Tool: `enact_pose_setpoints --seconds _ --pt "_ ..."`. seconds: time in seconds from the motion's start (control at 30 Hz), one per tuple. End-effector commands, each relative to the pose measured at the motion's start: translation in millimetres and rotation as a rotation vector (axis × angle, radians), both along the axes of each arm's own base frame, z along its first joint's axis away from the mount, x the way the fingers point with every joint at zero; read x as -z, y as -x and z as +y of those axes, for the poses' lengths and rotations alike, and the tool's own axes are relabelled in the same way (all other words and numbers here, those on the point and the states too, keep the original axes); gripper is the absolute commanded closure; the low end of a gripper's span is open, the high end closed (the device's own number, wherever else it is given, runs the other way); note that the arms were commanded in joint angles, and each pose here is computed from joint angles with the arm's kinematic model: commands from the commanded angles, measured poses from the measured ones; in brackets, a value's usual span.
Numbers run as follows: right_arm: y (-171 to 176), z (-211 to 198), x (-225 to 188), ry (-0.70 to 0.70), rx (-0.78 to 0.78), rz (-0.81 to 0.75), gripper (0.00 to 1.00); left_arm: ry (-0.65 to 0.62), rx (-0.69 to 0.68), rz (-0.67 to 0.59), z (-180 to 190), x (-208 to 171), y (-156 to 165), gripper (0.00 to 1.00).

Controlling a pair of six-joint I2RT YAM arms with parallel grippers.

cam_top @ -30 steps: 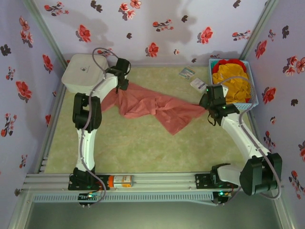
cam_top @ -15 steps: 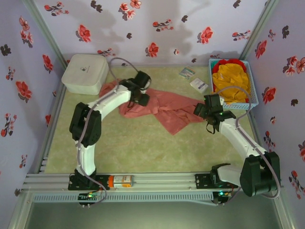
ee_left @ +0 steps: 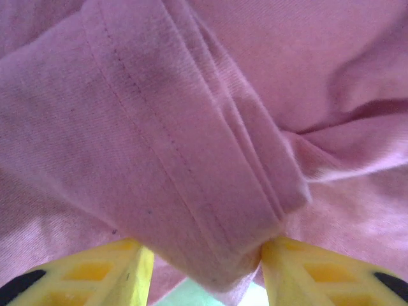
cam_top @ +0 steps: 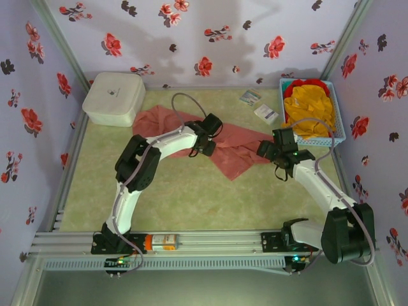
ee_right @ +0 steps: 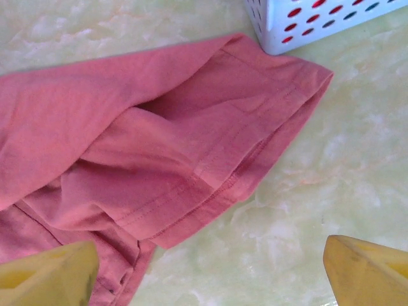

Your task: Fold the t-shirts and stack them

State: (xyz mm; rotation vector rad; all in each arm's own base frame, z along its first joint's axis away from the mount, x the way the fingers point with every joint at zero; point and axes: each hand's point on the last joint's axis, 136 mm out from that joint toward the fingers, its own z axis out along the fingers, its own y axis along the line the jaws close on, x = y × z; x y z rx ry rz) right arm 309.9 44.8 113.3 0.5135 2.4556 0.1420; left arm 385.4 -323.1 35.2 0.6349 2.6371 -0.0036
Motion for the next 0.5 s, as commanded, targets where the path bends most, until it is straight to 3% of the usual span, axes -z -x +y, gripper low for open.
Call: enact_pose_setpoints --seconds 0.0,0.07,0.2,0.47 --pt "7 -2 2 -0.017 0.018 0.006 0.09 -0.007 -0.039 -0.046 1 -4 -14 0.58" --pt "7 -2 4 -0.017 0.018 0.010 0.09 -0.028 -0.039 -0.059 5 -6 -15 0.68" --pt "6 2 6 -0.034 0.013 0.024 0.09 -0.062 -0.019 -0.106 16 -25 -14 0.96" --pt "-6 26 6 -0.130 -0.047 0.025 0.12 -0.107 0.014 -0.153 51 -85 12 1.00"
